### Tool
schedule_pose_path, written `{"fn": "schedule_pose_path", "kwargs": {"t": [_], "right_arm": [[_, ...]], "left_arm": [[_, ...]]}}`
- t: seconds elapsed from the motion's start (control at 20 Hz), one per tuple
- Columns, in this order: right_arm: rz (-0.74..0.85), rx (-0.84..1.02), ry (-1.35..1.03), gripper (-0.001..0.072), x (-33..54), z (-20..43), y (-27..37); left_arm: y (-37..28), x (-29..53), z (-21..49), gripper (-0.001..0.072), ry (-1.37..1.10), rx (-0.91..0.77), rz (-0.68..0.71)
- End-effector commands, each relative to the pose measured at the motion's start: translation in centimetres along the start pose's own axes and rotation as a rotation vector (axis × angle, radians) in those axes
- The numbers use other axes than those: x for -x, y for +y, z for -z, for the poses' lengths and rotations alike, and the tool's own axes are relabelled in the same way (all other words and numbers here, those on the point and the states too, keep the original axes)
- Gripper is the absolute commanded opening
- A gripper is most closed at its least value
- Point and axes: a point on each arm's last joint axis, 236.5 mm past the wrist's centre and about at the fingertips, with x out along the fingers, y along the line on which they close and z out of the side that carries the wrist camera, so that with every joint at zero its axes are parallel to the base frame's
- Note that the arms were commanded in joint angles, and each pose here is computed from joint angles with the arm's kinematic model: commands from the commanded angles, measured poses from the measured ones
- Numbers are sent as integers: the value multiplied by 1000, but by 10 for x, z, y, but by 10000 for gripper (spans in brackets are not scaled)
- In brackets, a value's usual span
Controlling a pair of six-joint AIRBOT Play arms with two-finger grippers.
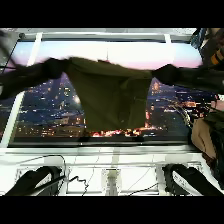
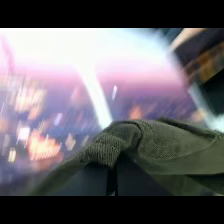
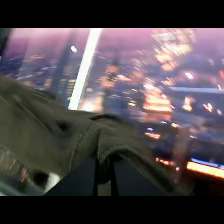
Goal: Fold the clothes and pants, and hang the long-sleeved shirts on hangers.
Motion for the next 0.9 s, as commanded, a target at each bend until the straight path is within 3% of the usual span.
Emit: {"fn": "schedule_pose_path", "kwargs": {"t": [0.0, 0.15, 0.35, 0.55, 0.65, 0.75, 0.85], "right_arm": [[86, -172, 31, 40, -85, 10, -77], [107, -234, 50, 39, -105, 16, -101], [117, -253, 137, 40, -85, 30, -110], [122, -189, 558, 40, -38, 117, -115], [196, -148, 696, 40, -18, 145, -129], [256, -114, 735, 39, -12, 152, -142], [264, -108, 739, 40, -11, 153, -143]], "left_arm": [[58, -103, 61, 21, 116, 181, -52], [80, -132, 72, 20, 110, 406, -40], [53, -107, 104, 20, 317, 366, 90], [19, -42, 172, 20, 723, 310, 266], [54, -21, 207, 19, 884, 203, 132], [75, -16, 222, 20, 946, 219, 14], [72, -16, 228, 20, 974, 239, 25]]}}
